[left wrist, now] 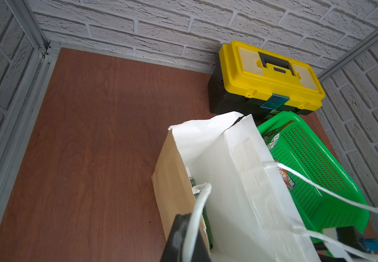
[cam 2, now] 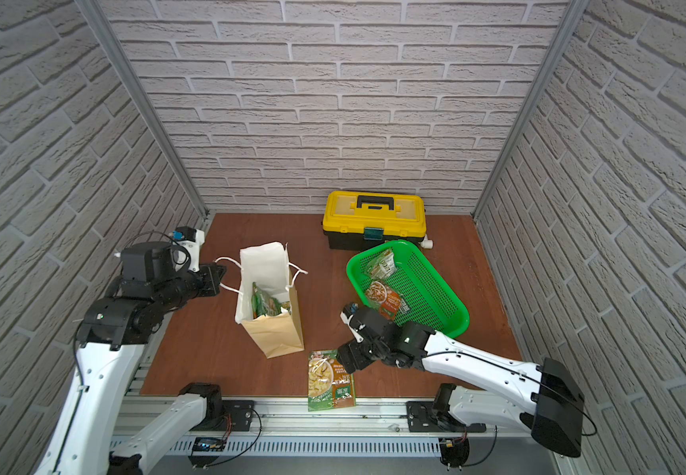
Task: Place the condiment packets inside the bag
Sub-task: Pick up the condiment packet from the center of the board.
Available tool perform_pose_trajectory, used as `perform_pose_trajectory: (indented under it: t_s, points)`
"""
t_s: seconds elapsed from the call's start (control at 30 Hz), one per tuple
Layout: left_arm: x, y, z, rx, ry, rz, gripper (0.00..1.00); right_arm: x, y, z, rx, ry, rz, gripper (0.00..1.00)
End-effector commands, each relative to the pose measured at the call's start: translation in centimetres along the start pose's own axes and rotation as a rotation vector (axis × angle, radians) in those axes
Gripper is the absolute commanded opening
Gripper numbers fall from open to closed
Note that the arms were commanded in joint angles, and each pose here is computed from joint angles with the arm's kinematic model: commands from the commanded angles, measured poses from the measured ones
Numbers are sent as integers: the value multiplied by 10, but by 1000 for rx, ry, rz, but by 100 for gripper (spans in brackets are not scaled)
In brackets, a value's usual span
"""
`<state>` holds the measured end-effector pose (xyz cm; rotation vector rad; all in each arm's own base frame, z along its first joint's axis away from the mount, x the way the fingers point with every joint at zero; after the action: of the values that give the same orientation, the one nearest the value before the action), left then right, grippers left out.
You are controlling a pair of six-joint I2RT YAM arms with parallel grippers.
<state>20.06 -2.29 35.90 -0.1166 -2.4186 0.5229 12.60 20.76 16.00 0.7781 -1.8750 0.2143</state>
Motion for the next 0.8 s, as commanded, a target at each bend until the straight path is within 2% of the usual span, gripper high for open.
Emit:
perform_pose_trajectory:
  t_s: [0.0,0.13,0.4,0.57,0.6,0.7,0.73,0.77]
  points:
    - [-2,0,-4,-5,-27,12,7,-15,13,4,92,11,77,100]
    - [-2,0,-3,-5,-29,13,7,-46,31,10,188,55,158,100]
    - [-2,1,-1,-4,-30,14,7,-85,50,4,206,49,168,100]
    - [-1,1,-1,-7,-33,12,7,-108,43,14,231,150,289,99]
    - [-1,1,-1,-8,-36,12,7,-110,39,17,234,169,317,96]
    - [-2,1,-1,-7,-33,12,7,-113,26,28,236,220,389,66]
    - [-2,1,-1,-6,-32,12,7,-113,24,31,240,232,403,53]
    - [-2,1,-1,-7,-32,12,7,-114,22,33,241,239,412,35]
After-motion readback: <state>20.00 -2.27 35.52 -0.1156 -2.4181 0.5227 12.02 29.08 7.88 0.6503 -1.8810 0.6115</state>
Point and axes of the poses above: each gripper's point midway between its finger pads, its own x axis back along the fingers, its own y axis along the line the jaws close on, z = x × y, the point moved 7 cm from there along x, back along the fingers, and after that the axes turned 7 degrees about x, right-handed, at the moved point
